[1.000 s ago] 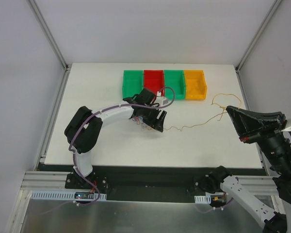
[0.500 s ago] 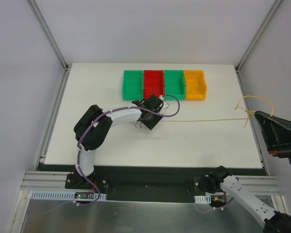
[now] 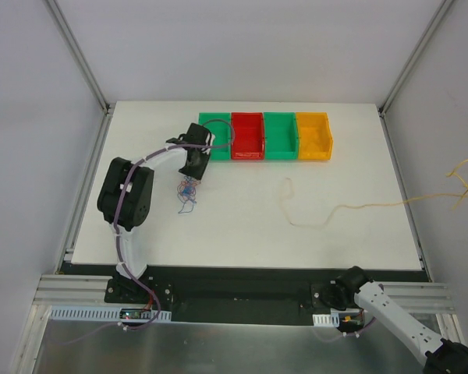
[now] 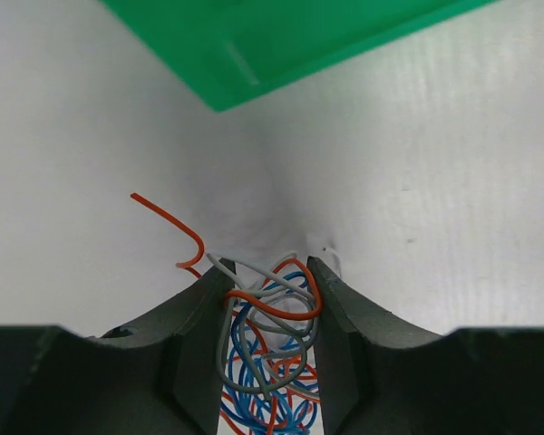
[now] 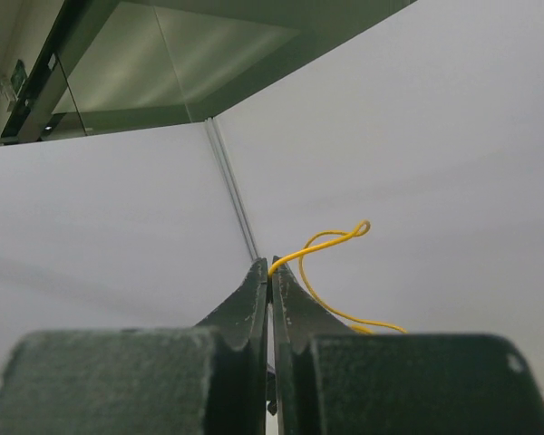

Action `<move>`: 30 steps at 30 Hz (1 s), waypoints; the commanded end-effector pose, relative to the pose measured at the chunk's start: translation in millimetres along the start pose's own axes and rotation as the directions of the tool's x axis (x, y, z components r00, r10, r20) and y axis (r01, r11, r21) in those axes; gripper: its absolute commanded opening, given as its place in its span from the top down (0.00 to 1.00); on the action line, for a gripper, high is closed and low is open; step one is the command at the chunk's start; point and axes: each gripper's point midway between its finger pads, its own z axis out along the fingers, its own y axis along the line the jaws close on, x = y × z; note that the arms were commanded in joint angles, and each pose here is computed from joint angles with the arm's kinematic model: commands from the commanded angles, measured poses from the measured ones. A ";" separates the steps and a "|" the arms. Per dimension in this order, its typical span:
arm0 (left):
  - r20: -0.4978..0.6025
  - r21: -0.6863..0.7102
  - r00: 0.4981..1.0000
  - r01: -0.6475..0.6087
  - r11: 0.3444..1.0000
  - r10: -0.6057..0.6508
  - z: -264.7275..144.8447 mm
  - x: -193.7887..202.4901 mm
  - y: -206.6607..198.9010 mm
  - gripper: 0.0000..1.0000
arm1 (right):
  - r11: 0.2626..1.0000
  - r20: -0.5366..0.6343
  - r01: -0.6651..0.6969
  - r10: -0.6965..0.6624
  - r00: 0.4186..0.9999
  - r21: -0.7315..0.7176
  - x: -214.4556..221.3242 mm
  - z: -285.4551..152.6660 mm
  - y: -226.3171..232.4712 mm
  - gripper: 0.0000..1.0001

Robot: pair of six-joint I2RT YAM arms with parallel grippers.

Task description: Untangle the cables

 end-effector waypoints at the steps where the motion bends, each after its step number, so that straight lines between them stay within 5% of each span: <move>1: 0.033 -0.022 0.995 0.092 0.996 -0.091 -25.2 -6.8 29.6 0.64 | 0.998 0.085 0.054 -0.056 0.995 0.018 -28.2 1.7 -2.3 1.00; 8: 0.066 0.091 0.970 0.227 0.970 -0.233 -46.1 -23.7 38.5 0.60 | 0.999 -0.019 0.026 -0.026 0.999 0.027 21.3 32.9 -13.8 0.99; 17: 0.244 0.364 0.922 0.199 0.910 -0.300 -143.1 -62.7 1.2 0.33 | 0.997 -0.086 0.071 -0.069 0.994 0.026 46.6 66.8 -16.9 1.00; 30: 0.297 0.533 0.891 0.144 0.834 -0.344 -188.1 -73.4 -25.8 0.27 | 0.997 -0.230 0.055 -0.041 0.972 0.052 122.6 97.6 -32.6 1.00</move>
